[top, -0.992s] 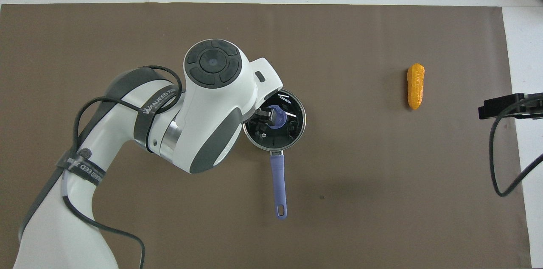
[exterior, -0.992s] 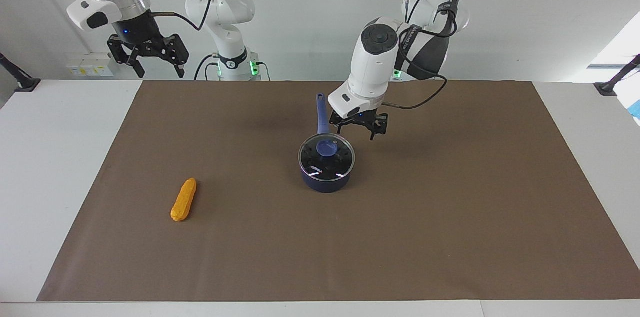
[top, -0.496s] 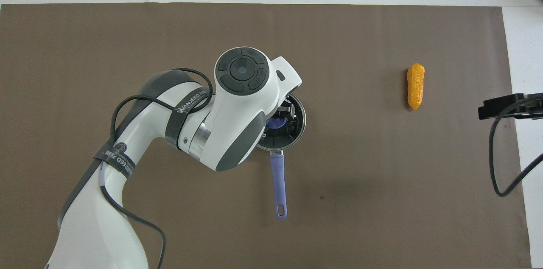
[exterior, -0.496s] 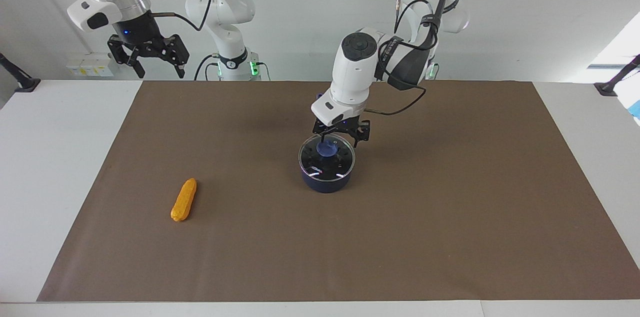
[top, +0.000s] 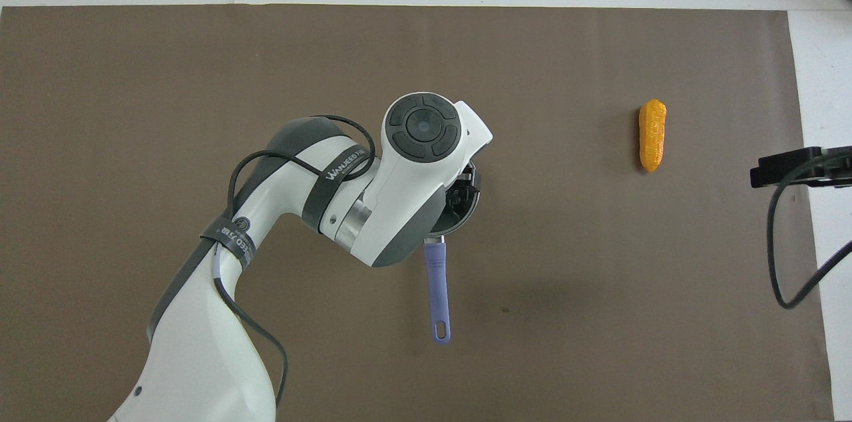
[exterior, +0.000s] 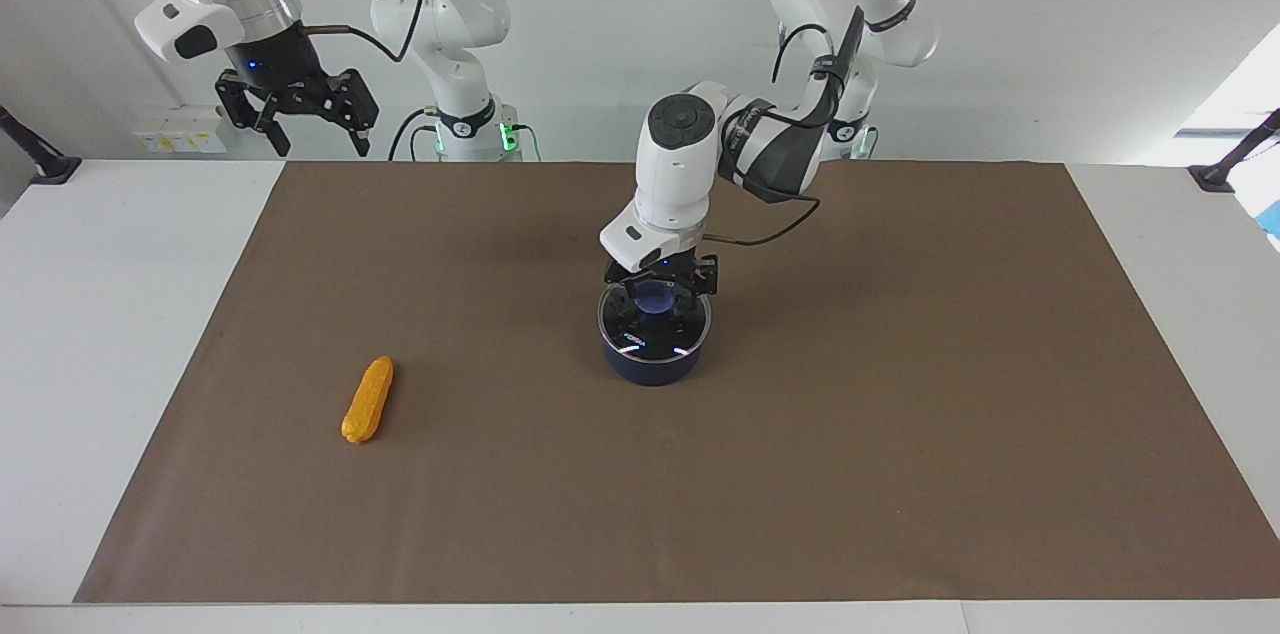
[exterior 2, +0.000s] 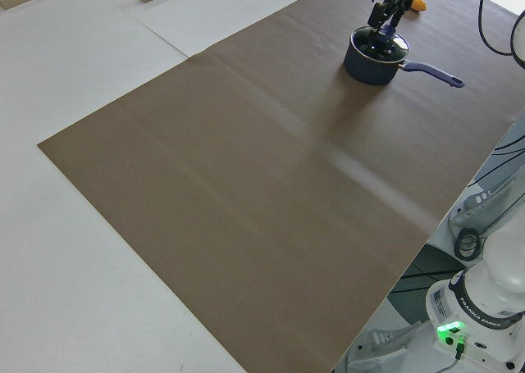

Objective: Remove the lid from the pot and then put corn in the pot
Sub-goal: 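Grasp the blue knob of the glass lid with the left gripper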

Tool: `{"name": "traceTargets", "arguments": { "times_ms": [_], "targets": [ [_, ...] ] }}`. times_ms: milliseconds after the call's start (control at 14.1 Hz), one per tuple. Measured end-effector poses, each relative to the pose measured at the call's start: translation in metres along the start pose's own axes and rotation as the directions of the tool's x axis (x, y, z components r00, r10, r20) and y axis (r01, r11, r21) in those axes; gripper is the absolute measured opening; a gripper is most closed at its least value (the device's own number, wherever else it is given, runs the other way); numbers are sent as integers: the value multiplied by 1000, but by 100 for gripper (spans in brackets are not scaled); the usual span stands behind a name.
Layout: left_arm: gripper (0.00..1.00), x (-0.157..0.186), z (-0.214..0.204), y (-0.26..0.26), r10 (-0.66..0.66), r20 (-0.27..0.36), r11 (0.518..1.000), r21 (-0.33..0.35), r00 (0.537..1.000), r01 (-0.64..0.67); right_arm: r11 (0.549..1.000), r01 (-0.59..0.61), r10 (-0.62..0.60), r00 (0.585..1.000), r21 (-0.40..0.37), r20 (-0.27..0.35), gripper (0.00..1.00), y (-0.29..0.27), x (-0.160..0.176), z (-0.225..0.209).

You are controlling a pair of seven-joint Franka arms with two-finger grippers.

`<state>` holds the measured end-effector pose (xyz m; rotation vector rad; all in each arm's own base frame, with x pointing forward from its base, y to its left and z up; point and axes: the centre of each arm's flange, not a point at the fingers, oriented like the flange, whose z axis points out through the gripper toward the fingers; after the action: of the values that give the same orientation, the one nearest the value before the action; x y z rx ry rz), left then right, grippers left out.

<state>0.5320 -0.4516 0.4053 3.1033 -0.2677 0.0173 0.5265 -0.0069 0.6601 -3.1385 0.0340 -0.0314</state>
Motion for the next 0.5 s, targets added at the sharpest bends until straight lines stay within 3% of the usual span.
{"name": "traceTargets", "arguments": {
  "times_ms": [496],
  "targets": [
    [100,5,-2,3,-22,-10,1000,-2,1000,22,1000,0,0,1000,0,-3,100,0,-1,-2]
  ]
}}
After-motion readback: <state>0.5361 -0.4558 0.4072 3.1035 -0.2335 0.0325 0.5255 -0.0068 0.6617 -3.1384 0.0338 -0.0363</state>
